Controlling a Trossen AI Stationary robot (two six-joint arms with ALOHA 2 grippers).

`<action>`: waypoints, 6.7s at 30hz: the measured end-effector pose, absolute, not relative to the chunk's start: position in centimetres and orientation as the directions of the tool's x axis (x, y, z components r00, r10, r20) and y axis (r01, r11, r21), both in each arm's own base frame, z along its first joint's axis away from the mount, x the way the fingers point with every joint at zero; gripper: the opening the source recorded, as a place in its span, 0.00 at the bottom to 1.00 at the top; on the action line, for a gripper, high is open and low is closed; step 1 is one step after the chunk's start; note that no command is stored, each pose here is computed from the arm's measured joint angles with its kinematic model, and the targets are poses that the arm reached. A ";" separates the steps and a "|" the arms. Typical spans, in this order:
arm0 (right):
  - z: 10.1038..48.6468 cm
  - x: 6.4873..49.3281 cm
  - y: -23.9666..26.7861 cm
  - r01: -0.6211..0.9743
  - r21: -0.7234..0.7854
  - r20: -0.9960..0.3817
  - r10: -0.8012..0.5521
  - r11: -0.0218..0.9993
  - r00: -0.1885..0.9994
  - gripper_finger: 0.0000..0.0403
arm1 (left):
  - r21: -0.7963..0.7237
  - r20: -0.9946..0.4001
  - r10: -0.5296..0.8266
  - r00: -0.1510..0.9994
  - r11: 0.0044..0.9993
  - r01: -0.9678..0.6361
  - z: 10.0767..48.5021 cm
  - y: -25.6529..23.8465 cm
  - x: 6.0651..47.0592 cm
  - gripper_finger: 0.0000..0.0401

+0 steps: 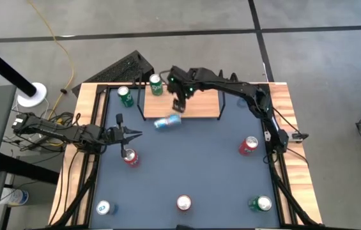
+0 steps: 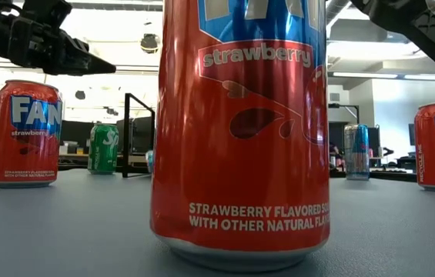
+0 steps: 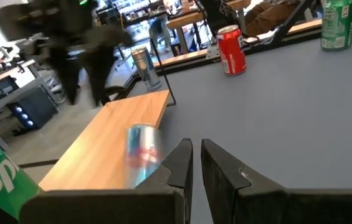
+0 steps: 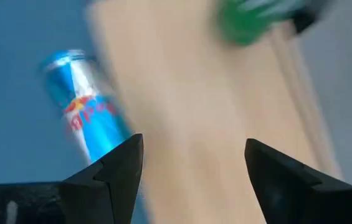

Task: Place canned beverage on shelf
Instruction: Put the middle blue soda can on the shelf

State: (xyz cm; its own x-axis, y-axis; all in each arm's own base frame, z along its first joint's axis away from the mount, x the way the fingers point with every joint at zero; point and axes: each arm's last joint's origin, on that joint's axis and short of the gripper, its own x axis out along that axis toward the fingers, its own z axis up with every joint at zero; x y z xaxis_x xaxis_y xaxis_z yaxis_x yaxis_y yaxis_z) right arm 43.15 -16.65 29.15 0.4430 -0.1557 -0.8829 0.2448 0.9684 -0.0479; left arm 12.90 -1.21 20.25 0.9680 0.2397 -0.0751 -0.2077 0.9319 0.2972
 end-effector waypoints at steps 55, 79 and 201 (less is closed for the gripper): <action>16.7 42.2 12.3 -0.432 0.076 -0.862 0.277 0.899 0.425 0.67 | 0.286 -0.095 0.237 0.967 0.937 -0.202 20.0 -1.2 12.9 0.06; 15.8 42.1 10.8 -0.451 -0.036 -0.867 0.197 0.892 0.458 0.42 | 0.287 -0.092 0.238 0.967 0.936 -0.203 20.1 -1.2 12.9 0.06; 24.1 41.5 -5.4 -0.951 -0.303 -0.447 -0.873 -0.058 0.195 0.42 | 0.295 -0.076 0.238 0.968 0.933 -0.206 20.3 -1.2 12.9 0.06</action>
